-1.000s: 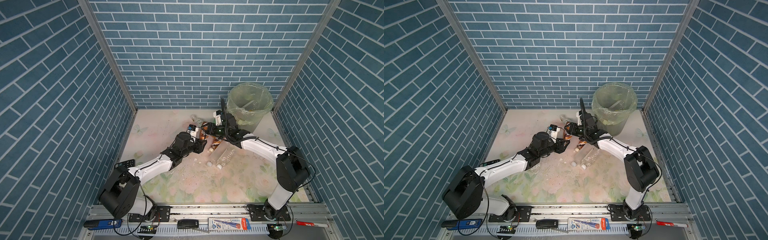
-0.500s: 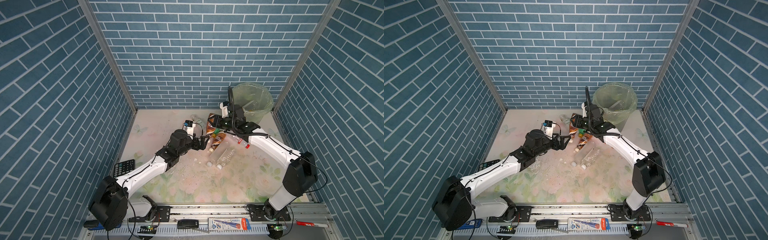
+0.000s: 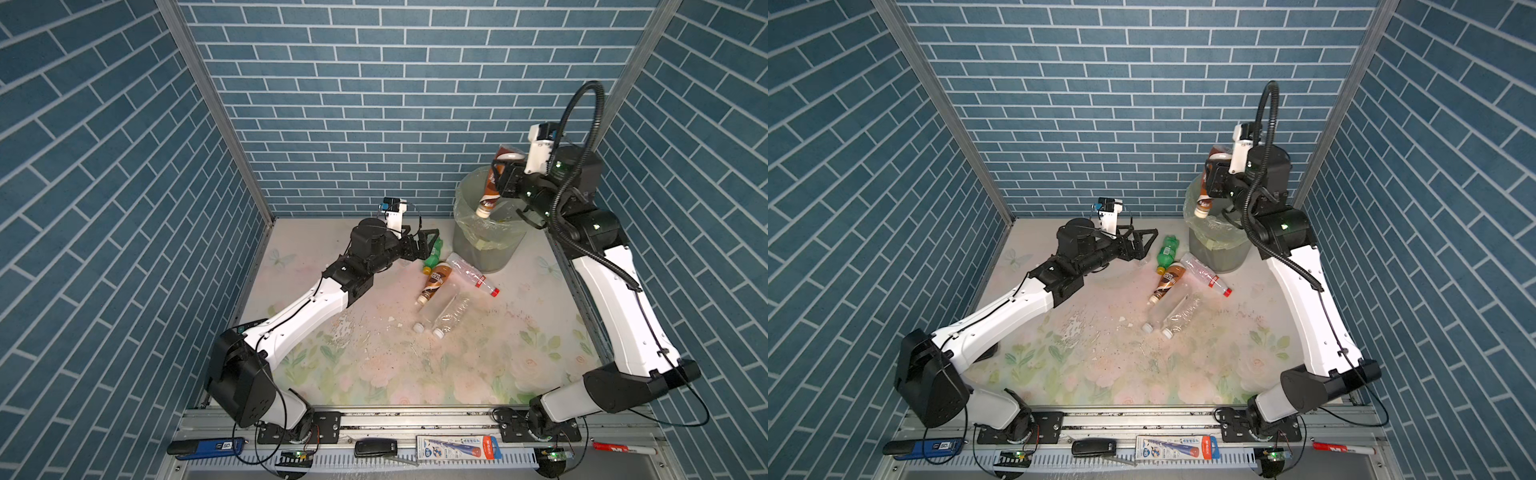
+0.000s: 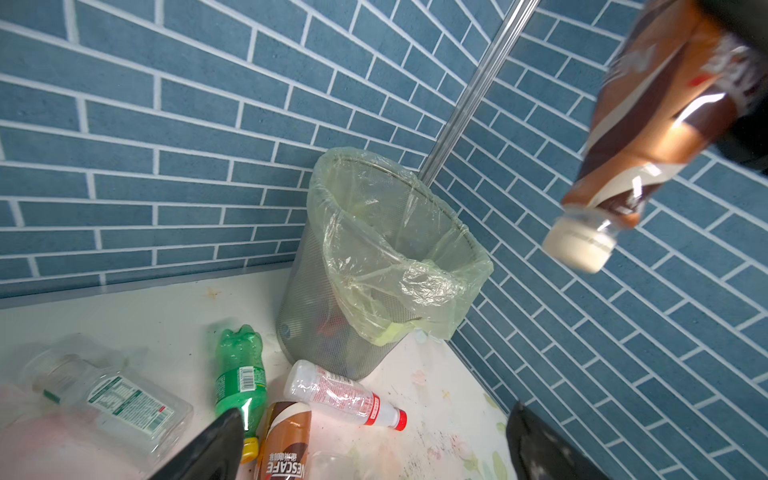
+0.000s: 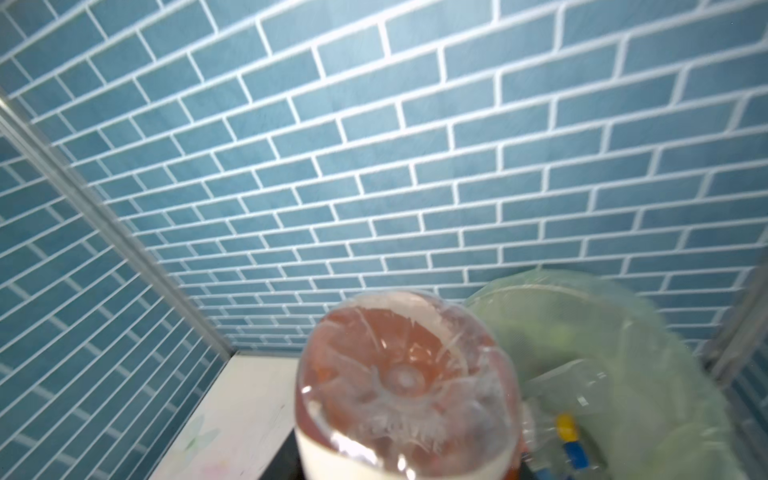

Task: Throw the plastic bottles in the bin
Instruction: 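Carry the Nescafe bottle over the bin with the right gripper and drop it, then swing the right gripper back while the left gripper reaches to the clear green-labelled bottle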

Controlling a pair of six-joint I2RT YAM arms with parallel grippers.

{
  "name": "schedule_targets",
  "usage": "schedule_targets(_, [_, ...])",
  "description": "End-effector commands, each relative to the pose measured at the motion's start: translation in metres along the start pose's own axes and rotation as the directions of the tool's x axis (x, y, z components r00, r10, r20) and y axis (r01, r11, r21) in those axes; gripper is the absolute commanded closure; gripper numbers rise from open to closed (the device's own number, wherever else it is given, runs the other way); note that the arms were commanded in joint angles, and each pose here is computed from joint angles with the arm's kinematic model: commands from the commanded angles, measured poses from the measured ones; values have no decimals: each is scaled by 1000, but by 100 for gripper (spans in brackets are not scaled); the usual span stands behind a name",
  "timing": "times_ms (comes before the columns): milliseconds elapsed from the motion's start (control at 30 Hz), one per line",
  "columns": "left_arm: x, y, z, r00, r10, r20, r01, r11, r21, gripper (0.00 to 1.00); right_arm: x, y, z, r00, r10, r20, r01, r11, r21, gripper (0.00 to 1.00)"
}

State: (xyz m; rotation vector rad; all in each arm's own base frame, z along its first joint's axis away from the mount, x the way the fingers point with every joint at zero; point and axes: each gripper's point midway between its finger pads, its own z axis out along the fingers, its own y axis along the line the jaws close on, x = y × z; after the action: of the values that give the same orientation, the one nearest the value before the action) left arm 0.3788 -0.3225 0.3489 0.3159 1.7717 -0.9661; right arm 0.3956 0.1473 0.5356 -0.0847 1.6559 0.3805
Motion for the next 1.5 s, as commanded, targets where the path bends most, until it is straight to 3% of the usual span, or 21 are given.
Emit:
schedule_targets(0, [-2,-11,14,1000,8,-27,-7,999,46,1,-49,-31,-37,980,-166,111,146,974,175,58])
schedule_targets(167, [2,-12,28,999,3,-53,1,998,62,1,-89,-56,-53,947,-216,237,143,947,289,58])
schedule_targets(233, [4,-11,31,998,5,-65,-1,998,59,1,-81,-68,-33,953,-225,203,155,937,313,59])
schedule_targets(333, [6,-9,33,997,16,-79,-12,998,55,1,-33,-100,27,984,-171,47,146,934,327,58])
schedule_targets(367, [7,-8,33,996,18,-84,-13,999,52,1,-9,-112,49,990,-140,-26,140,933,333,53])
schedule_targets(467, [12,-7,34,994,22,-105,-17,999,47,1,41,-125,89,974,-97,-205,159,937,312,7])
schedule_targets(500, [12,-7,33,994,28,-109,-23,999,46,1,45,-125,93,969,-89,-229,158,939,304,1])
schedule_targets(767, [28,1,35,990,19,-143,-14,999,34,1,21,-114,80,984,-79,-159,122,951,283,1])
schedule_targets(1167, [44,8,38,983,-12,-184,16,1000,19,1,25,-108,66,982,-77,-172,121,958,259,1])
schedule_targets(1467, [52,21,37,974,-20,-225,14,999,-30,1,44,-91,64,981,-22,-195,58,982,178,1])
